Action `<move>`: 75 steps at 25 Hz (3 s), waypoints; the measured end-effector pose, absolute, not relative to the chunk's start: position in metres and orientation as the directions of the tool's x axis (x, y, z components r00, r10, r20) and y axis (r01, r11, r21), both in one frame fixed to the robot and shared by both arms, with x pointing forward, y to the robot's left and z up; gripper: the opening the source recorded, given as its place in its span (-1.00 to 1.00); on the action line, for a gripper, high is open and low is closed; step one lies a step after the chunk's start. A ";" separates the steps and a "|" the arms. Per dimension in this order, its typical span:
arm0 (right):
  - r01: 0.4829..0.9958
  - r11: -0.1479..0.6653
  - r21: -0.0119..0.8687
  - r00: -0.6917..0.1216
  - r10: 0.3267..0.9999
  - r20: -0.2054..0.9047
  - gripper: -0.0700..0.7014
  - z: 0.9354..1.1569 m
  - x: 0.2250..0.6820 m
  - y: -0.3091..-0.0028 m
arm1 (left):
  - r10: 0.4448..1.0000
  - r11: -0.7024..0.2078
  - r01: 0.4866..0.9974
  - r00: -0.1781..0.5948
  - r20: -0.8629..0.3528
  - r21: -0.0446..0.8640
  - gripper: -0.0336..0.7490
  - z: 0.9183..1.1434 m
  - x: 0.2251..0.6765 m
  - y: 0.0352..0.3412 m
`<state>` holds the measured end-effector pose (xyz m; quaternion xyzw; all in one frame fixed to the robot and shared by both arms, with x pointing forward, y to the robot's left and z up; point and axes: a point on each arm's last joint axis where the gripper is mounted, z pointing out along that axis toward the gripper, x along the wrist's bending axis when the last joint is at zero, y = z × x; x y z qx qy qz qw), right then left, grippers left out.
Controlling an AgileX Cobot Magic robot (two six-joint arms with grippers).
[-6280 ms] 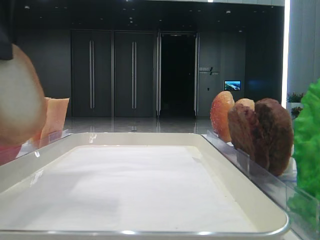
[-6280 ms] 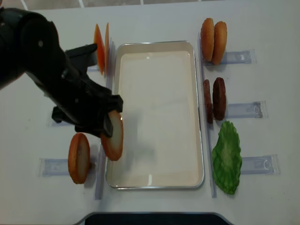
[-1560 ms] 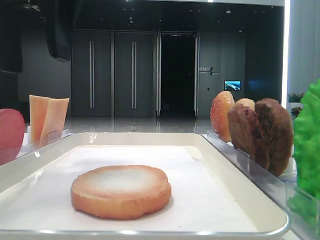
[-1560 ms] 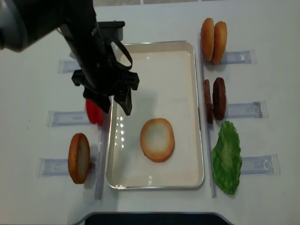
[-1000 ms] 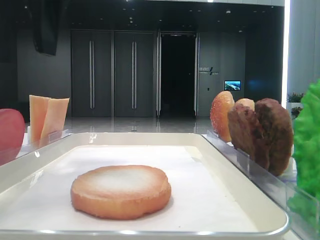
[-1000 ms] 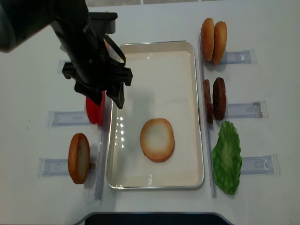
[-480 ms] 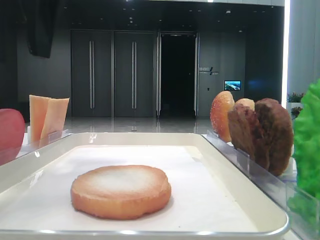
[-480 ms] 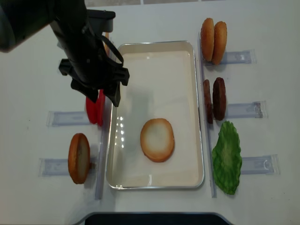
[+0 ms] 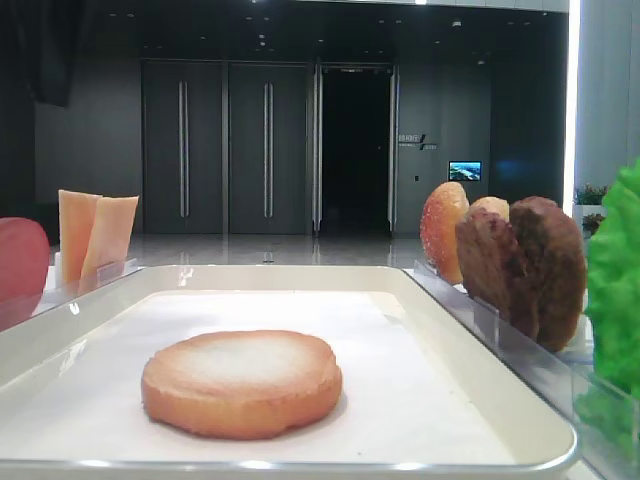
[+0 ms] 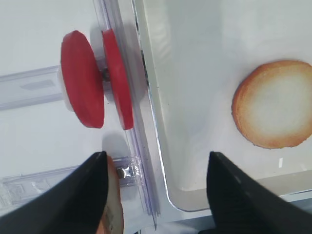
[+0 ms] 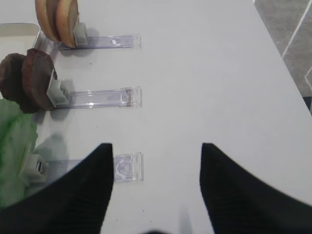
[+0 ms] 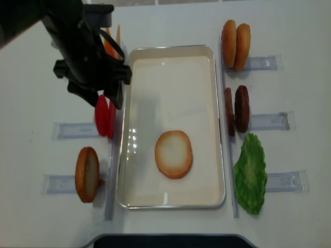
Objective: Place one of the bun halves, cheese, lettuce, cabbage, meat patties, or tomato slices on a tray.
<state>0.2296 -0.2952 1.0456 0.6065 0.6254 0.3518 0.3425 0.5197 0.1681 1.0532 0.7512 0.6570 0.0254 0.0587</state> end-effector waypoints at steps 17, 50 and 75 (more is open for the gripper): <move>0.518 0.017 0.856 -0.030 1.000 -0.002 0.24 1.046 0.230 -0.295 | 1.000 0.015 0.980 -0.018 0.015 0.198 0.28 1.074 0.534 0.252; 0.518 0.017 0.856 -0.030 1.000 -0.002 0.24 1.046 0.230 -0.295 | 0.994 0.050 0.937 -0.082 0.077 0.346 0.11 1.093 0.397 0.303; 0.518 0.017 0.856 -0.030 1.000 -0.002 0.24 1.046 0.230 -0.295 | 0.997 0.040 0.773 -0.073 0.026 0.634 0.11 1.067 0.271 0.309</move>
